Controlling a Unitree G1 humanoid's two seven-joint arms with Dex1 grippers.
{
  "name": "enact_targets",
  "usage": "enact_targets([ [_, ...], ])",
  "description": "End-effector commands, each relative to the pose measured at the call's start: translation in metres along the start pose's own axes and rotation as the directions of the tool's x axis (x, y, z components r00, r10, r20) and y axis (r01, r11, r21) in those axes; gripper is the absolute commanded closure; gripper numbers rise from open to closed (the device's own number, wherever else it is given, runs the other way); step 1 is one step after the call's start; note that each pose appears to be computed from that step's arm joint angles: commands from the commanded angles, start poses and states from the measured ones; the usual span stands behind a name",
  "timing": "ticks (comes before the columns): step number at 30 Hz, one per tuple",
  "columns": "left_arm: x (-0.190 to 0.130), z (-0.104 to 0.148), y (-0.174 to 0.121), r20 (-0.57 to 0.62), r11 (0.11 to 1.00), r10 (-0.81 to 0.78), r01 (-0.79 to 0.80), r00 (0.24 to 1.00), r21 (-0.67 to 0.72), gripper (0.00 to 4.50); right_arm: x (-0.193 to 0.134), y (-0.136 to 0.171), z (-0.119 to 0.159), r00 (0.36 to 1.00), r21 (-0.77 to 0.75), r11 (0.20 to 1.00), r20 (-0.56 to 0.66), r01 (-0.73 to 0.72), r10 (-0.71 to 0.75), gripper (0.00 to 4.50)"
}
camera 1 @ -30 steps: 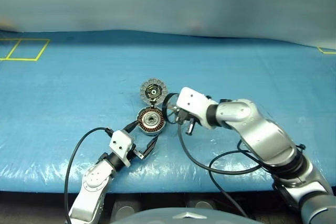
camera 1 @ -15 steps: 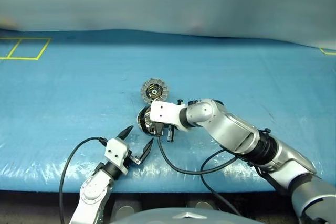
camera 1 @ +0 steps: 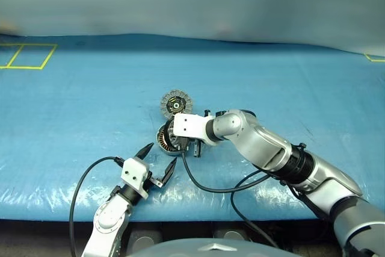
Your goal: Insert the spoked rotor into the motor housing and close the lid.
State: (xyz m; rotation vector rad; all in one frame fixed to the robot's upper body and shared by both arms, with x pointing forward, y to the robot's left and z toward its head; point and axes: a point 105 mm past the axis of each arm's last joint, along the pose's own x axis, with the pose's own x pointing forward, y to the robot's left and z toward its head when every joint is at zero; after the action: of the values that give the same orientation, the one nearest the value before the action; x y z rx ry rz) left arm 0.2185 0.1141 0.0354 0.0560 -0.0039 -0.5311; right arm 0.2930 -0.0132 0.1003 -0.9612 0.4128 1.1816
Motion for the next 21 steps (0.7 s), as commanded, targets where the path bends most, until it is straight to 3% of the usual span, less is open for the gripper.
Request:
enact_targets([
  [1,-0.0005,0.0051,0.0007,0.026,1.000,0.007,-0.008,1.000,0.018,0.00,-0.0052,-0.0067,0.0058,1.000,-0.043,0.999,0.011,0.022,-0.021,4.47],
  [21,0.0012,0.0058,0.0009,0.024,1.000,0.002,-0.002,1.000,0.023,0.00,-0.0022,-0.0086,-0.0032,0.999,-0.042,0.999,-0.030,0.033,-0.034,4.47],
])
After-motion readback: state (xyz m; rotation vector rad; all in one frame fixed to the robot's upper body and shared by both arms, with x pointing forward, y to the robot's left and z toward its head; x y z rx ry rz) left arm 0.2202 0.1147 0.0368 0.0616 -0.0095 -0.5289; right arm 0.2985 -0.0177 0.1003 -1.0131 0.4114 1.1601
